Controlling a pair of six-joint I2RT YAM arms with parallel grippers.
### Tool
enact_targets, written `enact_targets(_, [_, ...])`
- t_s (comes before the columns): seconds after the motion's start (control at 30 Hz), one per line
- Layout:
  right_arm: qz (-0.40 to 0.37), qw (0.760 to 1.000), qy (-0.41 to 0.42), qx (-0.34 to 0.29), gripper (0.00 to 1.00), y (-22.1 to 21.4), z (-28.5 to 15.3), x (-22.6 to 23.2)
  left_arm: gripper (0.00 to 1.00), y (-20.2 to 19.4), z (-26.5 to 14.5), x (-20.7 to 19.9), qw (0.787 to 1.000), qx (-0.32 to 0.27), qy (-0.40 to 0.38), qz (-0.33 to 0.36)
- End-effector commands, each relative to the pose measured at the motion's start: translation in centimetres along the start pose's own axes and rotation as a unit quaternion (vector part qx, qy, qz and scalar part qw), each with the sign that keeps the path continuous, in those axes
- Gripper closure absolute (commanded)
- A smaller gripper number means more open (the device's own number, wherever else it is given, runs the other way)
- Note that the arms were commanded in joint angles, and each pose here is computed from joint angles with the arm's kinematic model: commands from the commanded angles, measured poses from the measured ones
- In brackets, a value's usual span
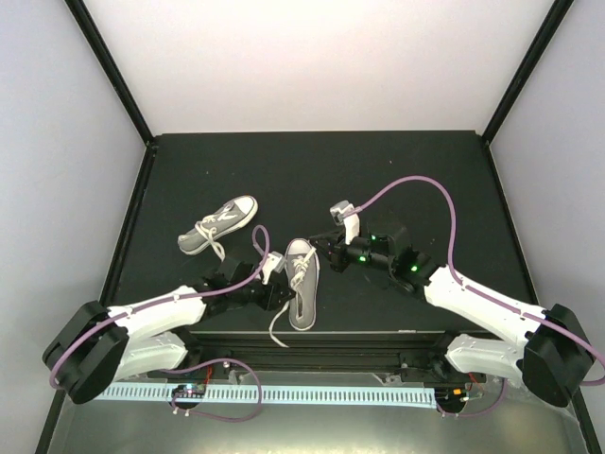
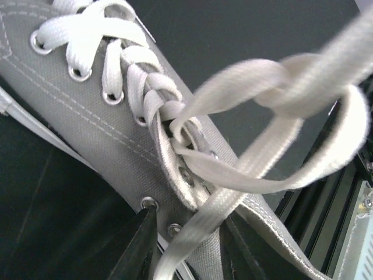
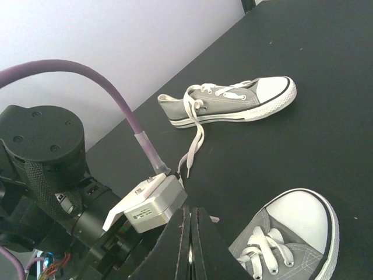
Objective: Tie the shoes
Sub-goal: Tie the shoelace on the shoe.
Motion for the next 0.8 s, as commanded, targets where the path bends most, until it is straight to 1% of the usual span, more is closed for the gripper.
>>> enact_targets(0.0, [-0.002, 1.000, -0.008, -0.021, 0.98, 0.5, -0.5, -0.1, 0.71, 2.3, 0.0, -0.6, 0.999, -0.036, -0.005, 0.023])
enact_targets(0.07, [-0.003, 1.000, -0.010, -0.023, 0.98, 0.5, -0.6, -0.1, 0.77, 2.2, 0.1, -0.6, 0.999, -0.035, -0.005, 0.023])
enact_targets(0.13, [-0.003, 1.000, -0.012, -0.024, 0.98, 0.5, -0.7, -0.2, 0.81, 2.1, 0.1, -0.5, 0.999, -0.033, -0.007, 0.023])
enact_targets(0.23, [0.000, 1.000, -0.017, -0.025, 0.98, 0.3, -0.7, -0.5, 0.91, 2.0, 0.2, -0.6, 0.999, -0.033, -0.013, 0.021])
enact_targets(0.3, [0.003, 0.999, -0.026, -0.024, 0.98, 0.0, -0.8, -0.8, 0.97, 2.1, 0.0, -0.6, 0.999, -0.035, -0.004, 0.019])
enact_targets(0.33, [0.004, 0.999, -0.032, -0.024, 0.98, 0.0, -0.8, -1.0, 0.98, 2.2, -0.1, -0.4, 0.999, -0.035, 0.004, 0.018])
enact_targets(0.57, [0.029, 0.995, -0.088, -0.040, 0.98, -0.1, -2.0, -2.8, 0.98, 2.4, -1.3, 0.2, 0.998, -0.037, 0.059, 0.003])
enact_targets(0.77, [0.073, 0.986, -0.139, -0.063, 0.99, -0.7, -3.7, -5.8, 0.99, 1.8, -2.7, 1.2, 0.993, -0.038, 0.110, -0.023])
Point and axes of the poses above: each gripper's point midway between its finger pads, its own z axis out along the fingers, its own x axis along the line the jaws close on, y = z × x, the point moved 7 cm from there along -z, back along the fingers, and after that the axes turned 12 degrees about z, right-handed, at the moved point
